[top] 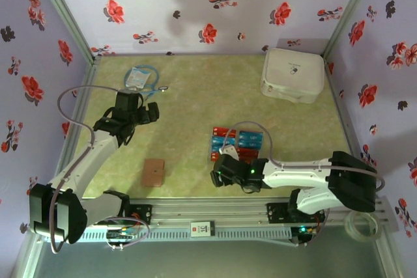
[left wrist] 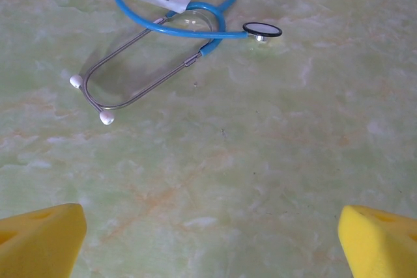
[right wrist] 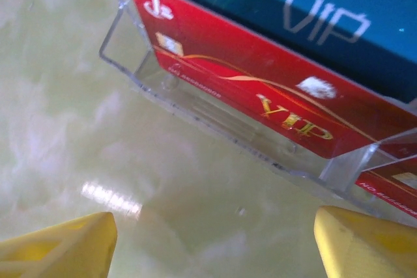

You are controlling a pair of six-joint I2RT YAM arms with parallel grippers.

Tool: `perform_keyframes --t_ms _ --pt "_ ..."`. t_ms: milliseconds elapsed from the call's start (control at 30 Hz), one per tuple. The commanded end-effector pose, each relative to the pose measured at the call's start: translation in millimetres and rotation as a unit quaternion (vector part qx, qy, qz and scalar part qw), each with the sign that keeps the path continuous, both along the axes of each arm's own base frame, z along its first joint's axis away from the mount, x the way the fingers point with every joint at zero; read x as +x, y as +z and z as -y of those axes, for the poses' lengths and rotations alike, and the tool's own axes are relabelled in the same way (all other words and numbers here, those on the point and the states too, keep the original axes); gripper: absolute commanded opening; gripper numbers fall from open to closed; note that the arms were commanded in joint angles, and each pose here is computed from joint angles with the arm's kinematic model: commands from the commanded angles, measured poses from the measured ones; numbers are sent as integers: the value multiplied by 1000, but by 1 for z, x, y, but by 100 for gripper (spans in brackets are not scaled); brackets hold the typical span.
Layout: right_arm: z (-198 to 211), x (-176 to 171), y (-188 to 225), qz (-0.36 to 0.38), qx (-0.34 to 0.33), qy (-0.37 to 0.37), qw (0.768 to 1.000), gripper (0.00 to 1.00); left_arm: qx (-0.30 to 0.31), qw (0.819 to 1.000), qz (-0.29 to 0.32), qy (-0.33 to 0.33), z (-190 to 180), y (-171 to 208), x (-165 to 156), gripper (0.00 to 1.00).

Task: Put the credit cards into the card holder
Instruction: Move the storage box to the center of the table.

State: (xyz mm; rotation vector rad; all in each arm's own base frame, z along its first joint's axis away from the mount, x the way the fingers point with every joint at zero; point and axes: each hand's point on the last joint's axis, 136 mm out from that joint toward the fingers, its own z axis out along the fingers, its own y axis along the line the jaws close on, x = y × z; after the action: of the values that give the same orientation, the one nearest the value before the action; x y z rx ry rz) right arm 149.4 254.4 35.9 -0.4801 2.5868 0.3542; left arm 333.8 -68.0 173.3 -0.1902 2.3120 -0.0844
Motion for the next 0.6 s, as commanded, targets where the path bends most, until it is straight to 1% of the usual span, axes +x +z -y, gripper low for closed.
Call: perform_keyframes --t_ms 0,133,267,433,567 --pt "-2 34 14 48 1 -22 999 80 0 1000 5 4 1 6 2 100" --pt "2 58 18 58 0 -40 998 80 2 1000 4 3 1 4 1 100" --pt "-5 77 21 51 21 -52 997 80 4 1000 2 3 0 2 0 100" --pt "-18 73 19 29 28 -33 999 79 7 1000 -1 1 -1 1 -2 100" --pt "-21 60 28 14 56 -19 998 79 10 1000 0 -2 -1 3 -4 100"
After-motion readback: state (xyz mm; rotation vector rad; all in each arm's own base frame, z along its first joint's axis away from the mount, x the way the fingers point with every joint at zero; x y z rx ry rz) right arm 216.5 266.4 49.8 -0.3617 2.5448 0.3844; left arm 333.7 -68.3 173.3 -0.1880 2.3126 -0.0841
